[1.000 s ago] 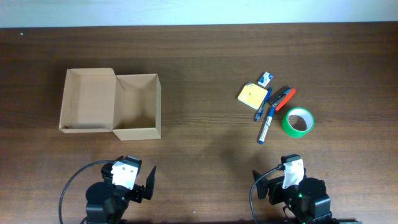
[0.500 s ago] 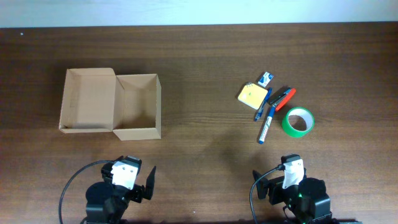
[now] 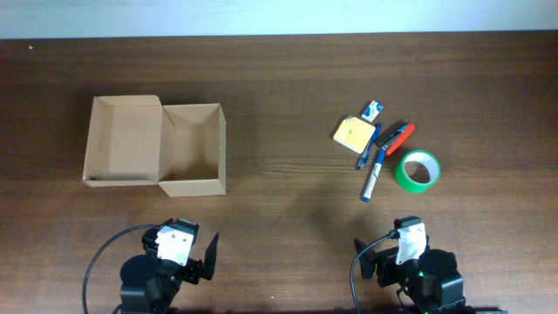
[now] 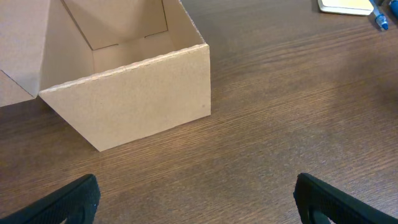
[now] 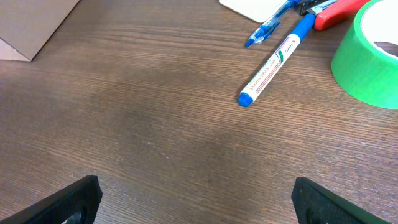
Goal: Pack container
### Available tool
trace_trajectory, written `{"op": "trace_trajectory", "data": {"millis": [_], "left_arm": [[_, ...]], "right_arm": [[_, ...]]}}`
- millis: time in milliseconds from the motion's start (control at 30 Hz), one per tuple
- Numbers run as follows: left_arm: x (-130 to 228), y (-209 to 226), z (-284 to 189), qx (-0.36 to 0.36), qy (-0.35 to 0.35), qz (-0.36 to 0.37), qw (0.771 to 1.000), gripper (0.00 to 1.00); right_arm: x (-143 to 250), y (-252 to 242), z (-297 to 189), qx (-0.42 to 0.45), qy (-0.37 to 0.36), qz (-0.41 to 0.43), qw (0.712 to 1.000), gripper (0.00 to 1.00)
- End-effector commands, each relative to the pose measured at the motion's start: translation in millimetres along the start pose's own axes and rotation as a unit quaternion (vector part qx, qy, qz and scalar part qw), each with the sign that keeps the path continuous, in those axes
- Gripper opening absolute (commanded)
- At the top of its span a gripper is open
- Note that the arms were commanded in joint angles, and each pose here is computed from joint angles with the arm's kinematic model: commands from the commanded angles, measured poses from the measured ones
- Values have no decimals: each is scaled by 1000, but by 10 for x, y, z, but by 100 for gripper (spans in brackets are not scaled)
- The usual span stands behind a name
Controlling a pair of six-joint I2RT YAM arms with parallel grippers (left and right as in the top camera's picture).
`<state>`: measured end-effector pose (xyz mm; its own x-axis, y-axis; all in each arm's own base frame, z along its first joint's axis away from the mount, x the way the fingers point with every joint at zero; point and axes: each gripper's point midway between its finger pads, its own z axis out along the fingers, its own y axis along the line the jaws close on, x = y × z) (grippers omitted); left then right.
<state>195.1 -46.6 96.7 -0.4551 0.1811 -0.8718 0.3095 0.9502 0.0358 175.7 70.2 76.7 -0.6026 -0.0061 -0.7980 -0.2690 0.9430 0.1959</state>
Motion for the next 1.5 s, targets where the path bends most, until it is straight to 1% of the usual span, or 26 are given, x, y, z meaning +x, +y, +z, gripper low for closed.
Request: {"op": "trace_trajectory", "data": {"millis": [0, 300, 400, 467, 600, 667, 800, 933, 1000, 1100, 1333, 1467], "left_arm": [[-9, -10, 0, 3, -5, 7, 1000, 100], [-12, -18, 0, 5, -5, 7, 1000, 99], [-44, -92, -3, 27, -13, 8, 1000, 100], [-143, -190, -16, 56, -35, 13, 998, 100], [-462, -383, -95, 115, -105, 31, 987, 99], [-602, -408, -135, 126, -130, 5, 983, 99], [-844, -382, -207, 136, -169, -77, 973, 100], [-851, -384, -210, 146, -162, -130, 967, 99], [-864, -375, -213, 145, -164, -137, 966, 100], [-894, -300, -208, 125, -173, -139, 967, 100], [-1056, -230, -260, 109, -210, -130, 963, 99], [-1134, -135, -231, 87, -221, -132, 962, 100]], "right_arm": [[19, -6, 18, -1, -1, 5, 1000, 99], [19, -6, 18, -1, -1, 5, 1000, 99], [19, -6, 18, -1, -1, 5, 1000, 99], [19, -6, 18, -1, -1, 5, 1000, 99], [19, -6, 18, -1, -1, 5, 1000, 99], [19, -6, 18, -1, -1, 5, 1000, 99], [19, -6, 18, -1, -1, 5, 1000, 99], [19, -6, 18, -1, -1, 5, 1000, 99], [19, -6, 18, -1, -1, 5, 1000, 99], [19, -6, 18, -1, -1, 5, 1000, 99], [19, -6, 18, -1, -1, 5, 1000, 99], [19, -6, 18, -1, -1, 5, 1000, 99]]}}
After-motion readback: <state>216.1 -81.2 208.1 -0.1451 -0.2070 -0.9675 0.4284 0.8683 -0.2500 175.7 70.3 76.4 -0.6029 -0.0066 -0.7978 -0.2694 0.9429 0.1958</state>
